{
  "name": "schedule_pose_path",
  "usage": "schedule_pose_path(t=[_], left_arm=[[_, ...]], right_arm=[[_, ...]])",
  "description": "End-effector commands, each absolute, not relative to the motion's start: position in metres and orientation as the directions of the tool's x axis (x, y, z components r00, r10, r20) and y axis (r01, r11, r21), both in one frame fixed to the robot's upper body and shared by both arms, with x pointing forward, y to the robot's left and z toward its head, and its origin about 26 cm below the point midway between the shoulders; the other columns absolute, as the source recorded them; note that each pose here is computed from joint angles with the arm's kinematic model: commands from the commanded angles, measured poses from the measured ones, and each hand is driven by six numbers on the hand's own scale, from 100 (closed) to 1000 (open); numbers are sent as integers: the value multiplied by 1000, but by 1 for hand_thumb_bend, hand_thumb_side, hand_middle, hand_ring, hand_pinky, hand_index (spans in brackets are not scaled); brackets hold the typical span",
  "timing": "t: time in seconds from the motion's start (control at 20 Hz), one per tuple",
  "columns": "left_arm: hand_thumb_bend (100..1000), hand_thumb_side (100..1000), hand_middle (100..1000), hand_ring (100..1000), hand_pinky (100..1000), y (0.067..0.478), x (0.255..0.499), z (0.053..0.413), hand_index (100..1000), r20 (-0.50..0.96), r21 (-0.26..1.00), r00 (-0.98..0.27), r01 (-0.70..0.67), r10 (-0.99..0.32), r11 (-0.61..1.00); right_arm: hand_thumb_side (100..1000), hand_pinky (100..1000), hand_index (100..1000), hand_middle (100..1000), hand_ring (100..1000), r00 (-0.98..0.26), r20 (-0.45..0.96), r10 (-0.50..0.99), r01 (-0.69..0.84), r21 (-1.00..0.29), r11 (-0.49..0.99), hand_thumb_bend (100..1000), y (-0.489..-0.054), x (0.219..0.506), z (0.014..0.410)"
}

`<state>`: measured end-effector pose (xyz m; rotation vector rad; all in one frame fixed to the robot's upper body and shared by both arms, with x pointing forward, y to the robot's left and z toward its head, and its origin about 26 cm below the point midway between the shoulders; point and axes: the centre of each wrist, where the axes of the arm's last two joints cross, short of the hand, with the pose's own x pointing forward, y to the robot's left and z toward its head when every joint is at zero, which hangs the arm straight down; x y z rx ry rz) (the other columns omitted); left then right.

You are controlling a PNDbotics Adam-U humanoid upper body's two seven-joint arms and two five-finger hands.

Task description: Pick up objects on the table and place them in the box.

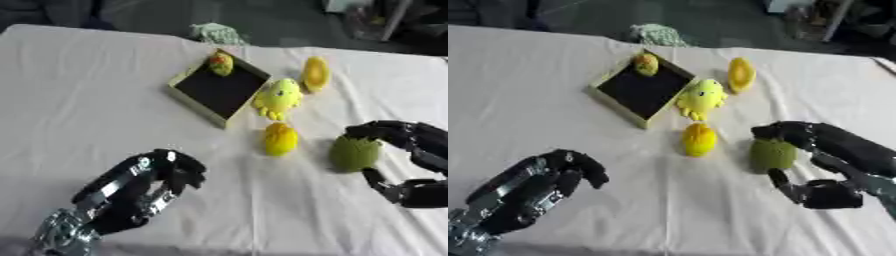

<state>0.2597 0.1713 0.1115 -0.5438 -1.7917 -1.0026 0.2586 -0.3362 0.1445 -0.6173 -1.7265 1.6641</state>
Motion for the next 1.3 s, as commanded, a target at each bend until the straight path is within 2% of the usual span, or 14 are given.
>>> schedule_pose_path(t=[0.05, 0.3, 0.55, 0.9, 1.3], left_arm=[[100, 683, 533, 706, 726, 174, 258, 118, 744, 890, 413, -448, 721, -81, 557], [100, 683, 533, 706, 726, 174, 258, 118, 743, 890, 415, -449, 721, -82, 555], [100, 683, 532, 706, 727, 174, 258, 118, 743, 889, 417, -451, 720, -82, 555], [100, 681, 532, 706, 727, 174, 258, 118, 742, 887, 420, -455, 720, -82, 552], [100, 681, 532, 706, 727, 174, 259, 118, 742, 887, 421, -456, 721, -80, 550]], right_arm=[[239, 834, 1000, 942, 915, -635, 27, 772, -58, -998, -13, 100, -346, 263, 155], [289, 888, 1000, 977, 959, -571, -68, 818, -36, -993, -108, 100, -354, 271, 152], [319, 881, 1000, 966, 945, -514, -104, 852, -39, -989, -144, 100, -362, 280, 146], [436, 884, 1000, 954, 939, -504, -117, 856, -113, -973, -200, 100, -370, 287, 132], [444, 881, 1000, 947, 934, -505, -114, 855, -147, -965, -216, 100, -373, 291, 125]])
